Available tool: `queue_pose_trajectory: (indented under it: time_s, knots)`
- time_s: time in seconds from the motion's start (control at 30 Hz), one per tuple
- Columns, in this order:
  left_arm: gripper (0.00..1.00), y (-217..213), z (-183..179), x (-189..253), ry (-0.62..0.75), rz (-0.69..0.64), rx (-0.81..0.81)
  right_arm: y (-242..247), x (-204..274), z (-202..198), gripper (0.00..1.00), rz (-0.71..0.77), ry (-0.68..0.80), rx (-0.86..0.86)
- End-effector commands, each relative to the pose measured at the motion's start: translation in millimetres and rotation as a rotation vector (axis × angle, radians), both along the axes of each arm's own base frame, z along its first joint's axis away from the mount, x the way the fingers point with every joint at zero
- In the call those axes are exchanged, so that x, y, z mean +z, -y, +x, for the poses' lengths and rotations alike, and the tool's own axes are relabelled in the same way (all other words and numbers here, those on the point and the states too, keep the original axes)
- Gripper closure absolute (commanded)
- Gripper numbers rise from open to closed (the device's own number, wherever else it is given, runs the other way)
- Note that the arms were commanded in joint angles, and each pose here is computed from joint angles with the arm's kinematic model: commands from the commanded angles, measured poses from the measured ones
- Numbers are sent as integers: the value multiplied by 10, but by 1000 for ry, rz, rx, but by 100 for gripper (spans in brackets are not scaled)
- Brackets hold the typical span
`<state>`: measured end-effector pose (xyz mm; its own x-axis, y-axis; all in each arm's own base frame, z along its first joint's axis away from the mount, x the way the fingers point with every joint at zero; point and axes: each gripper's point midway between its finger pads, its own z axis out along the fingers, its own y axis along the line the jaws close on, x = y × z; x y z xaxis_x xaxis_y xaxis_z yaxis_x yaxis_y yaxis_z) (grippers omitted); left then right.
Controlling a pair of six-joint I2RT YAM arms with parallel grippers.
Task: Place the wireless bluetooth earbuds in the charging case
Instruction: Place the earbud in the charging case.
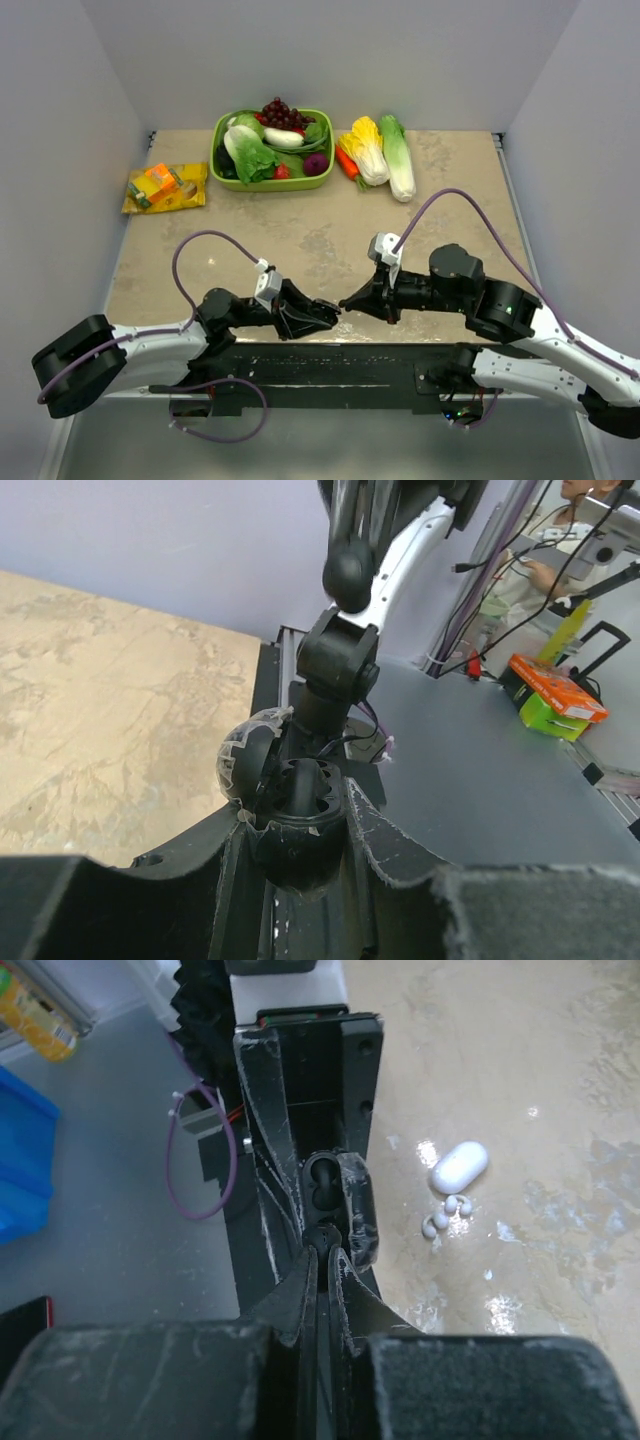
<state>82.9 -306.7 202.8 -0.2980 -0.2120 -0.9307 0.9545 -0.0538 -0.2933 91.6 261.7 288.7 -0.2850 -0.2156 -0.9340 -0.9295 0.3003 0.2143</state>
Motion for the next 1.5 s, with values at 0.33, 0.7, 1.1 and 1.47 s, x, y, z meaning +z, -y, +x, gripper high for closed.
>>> queue_pose_trajectory:
  time_s: [0.33, 0.7, 1.1, 1.47]
  knots:
    - [100, 154, -48, 502, 90, -103, -96, -94, -11, -286, 100, -22, 16, 159]
    - [100, 146, -83, 535, 94, -118, -115, -65, -52, -119, 100, -42, 39, 60]
    - [100, 144, -84, 620, 107, -139, -115, -102, -149, -118, 100, -65, 20, 62]
    - [100, 147, -97, 725, 121, -165, -125, -113, -229, -63, 100, -89, 15, 23]
